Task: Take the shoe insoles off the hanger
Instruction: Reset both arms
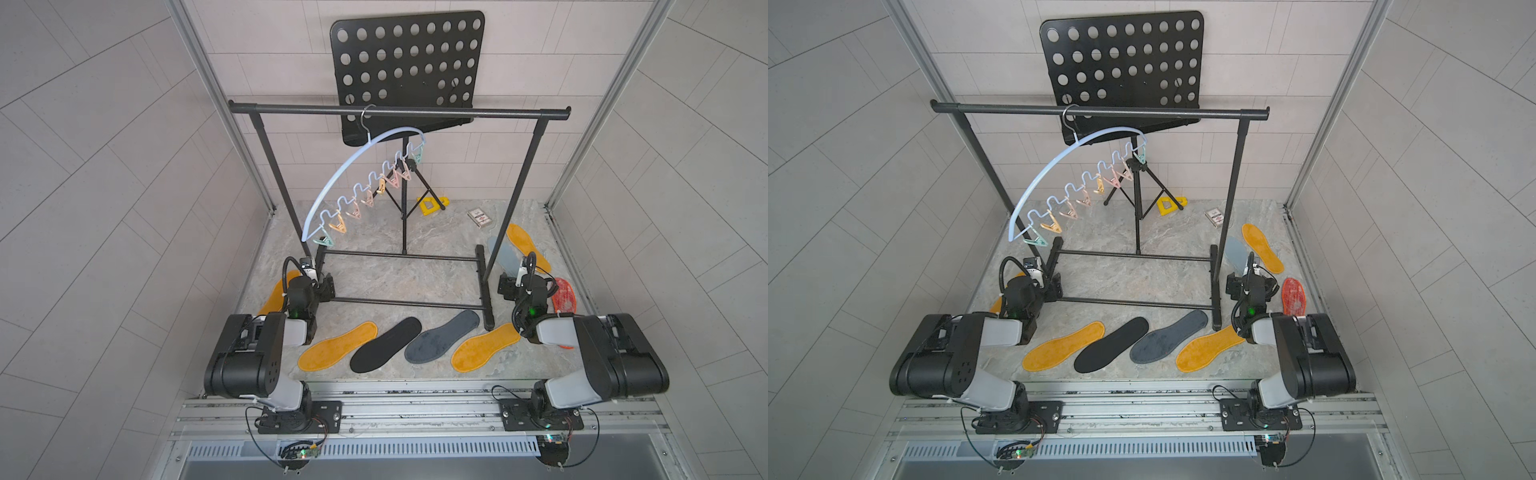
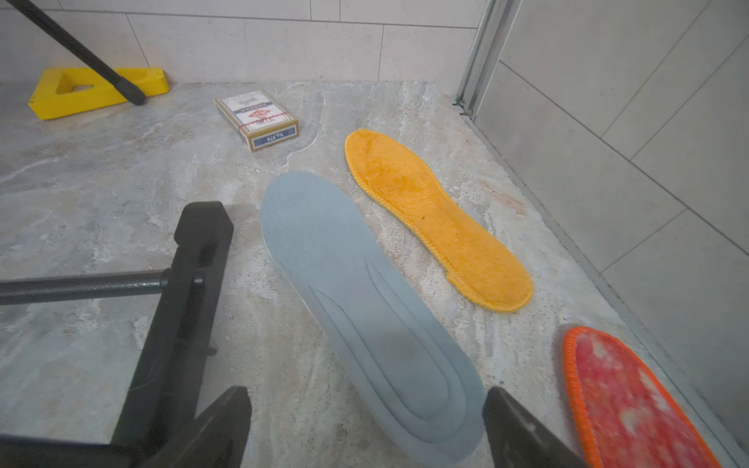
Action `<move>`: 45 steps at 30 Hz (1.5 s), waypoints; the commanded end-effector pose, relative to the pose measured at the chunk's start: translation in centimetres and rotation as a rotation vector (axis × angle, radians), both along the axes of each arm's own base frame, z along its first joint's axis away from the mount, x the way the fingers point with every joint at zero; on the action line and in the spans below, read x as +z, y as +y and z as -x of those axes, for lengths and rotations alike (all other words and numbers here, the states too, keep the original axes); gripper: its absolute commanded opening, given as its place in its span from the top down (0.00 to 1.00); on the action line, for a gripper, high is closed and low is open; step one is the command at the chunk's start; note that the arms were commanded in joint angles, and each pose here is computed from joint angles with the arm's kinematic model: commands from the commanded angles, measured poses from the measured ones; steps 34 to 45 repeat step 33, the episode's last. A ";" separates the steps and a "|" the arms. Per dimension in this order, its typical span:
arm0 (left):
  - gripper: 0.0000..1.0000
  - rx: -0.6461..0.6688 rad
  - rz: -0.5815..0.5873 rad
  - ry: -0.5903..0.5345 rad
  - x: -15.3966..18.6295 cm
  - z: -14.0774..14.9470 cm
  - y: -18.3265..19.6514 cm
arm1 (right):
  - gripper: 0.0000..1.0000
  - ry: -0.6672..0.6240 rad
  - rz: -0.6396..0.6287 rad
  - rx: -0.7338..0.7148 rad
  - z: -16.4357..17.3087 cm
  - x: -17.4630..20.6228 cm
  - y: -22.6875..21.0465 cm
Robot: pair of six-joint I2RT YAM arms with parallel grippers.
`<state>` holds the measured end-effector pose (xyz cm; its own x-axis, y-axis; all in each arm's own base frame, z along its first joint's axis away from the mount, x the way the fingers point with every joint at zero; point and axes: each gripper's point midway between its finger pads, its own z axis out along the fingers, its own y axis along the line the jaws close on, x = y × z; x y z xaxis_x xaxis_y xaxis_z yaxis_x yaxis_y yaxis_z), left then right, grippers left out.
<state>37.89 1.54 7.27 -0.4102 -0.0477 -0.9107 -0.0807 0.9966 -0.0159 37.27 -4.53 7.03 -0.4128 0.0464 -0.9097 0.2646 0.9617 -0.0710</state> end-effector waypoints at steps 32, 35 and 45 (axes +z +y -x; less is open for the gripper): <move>0.00 0.033 -0.050 0.032 0.8 -1.9 0.5 | 0.00 -0.045 0.016 0.048 -1.7 1.8 0.4; 0.00 0.037 -0.053 0.037 0.8 -2.0 0.5 | 0.00 -0.044 0.015 0.048 -1.7 1.8 0.4; 0.00 0.037 -0.053 0.037 0.8 -2.0 0.5 | 0.00 -0.044 0.015 0.048 -1.7 1.8 0.4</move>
